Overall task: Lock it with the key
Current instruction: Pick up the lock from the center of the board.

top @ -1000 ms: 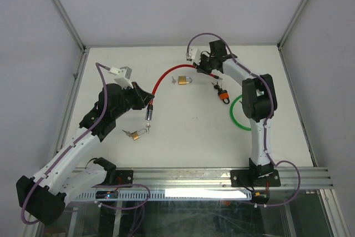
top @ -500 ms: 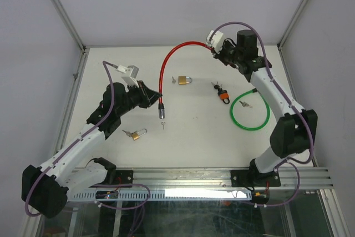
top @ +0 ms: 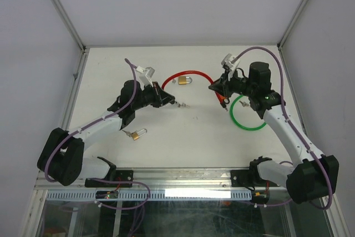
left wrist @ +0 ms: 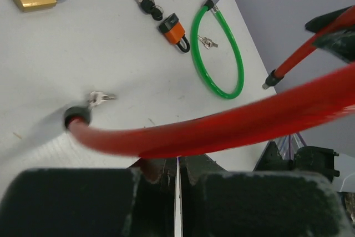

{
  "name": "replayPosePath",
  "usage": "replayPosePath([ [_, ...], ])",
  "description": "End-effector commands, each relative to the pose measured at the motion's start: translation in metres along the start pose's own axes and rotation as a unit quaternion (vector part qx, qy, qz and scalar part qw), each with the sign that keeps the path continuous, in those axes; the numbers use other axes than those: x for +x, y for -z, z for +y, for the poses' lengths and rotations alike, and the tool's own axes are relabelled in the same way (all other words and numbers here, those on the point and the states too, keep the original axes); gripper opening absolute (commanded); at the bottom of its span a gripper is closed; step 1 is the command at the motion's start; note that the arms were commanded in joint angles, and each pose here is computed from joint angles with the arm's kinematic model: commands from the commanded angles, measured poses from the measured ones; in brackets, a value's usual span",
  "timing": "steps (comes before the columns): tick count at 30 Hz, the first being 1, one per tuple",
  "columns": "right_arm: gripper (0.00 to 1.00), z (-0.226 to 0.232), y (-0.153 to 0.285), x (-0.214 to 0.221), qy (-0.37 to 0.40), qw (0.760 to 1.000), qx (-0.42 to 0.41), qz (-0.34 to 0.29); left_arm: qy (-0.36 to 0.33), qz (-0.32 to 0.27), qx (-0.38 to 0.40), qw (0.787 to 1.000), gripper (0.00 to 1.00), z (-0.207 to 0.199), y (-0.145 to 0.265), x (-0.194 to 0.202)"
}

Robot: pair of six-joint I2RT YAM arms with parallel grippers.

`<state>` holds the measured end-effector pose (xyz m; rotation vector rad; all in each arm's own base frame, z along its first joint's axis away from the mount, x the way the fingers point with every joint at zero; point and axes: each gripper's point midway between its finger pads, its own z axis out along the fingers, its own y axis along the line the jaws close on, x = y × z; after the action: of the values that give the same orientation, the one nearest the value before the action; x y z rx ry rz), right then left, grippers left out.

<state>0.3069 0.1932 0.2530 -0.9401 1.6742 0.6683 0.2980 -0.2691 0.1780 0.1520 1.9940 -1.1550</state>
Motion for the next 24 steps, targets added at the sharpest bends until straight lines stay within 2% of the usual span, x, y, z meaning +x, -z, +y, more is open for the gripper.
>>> replayPosePath([
  [1,0.0,0.025,0.006,-0.032,-0.038,0.994,-0.064,-0.084,-0.031,-0.059,0.09,0.994,0.0,-0.043,-0.006,-0.033],
  [5,0.0,0.015,0.012,-0.028,-0.049,0.994,-0.043,-0.088,-0.039,-0.065,0.089,0.993,0.03,-0.039,-0.006,-0.029],
  [9,0.0,0.001,0.026,-0.038,-0.045,0.994,-0.009,-0.096,-0.079,-0.082,0.089,0.989,0.17,-0.041,0.011,-0.028],
  [15,0.0,-0.014,0.042,-0.047,-0.04,0.993,0.028,-0.103,-0.176,-0.116,0.132,0.968,0.5,-0.066,0.059,-0.022],
  [18,0.0,-0.019,0.047,-0.045,-0.044,0.993,0.037,-0.102,-0.211,-0.137,0.155,0.955,0.61,-0.078,0.082,-0.017],
  [20,0.0,-0.02,0.05,-0.046,-0.041,0.993,0.037,-0.106,-0.221,-0.16,0.147,0.951,0.72,-0.078,0.093,-0.021],
  [23,0.0,-0.017,0.057,-0.048,-0.034,0.993,0.033,-0.113,-0.208,-0.197,0.092,0.954,0.95,-0.06,0.099,-0.03],
  [24,0.0,-0.016,0.059,-0.049,-0.033,0.992,0.031,-0.115,-0.201,-0.206,0.076,0.955,0.99,-0.054,0.099,-0.032],
])
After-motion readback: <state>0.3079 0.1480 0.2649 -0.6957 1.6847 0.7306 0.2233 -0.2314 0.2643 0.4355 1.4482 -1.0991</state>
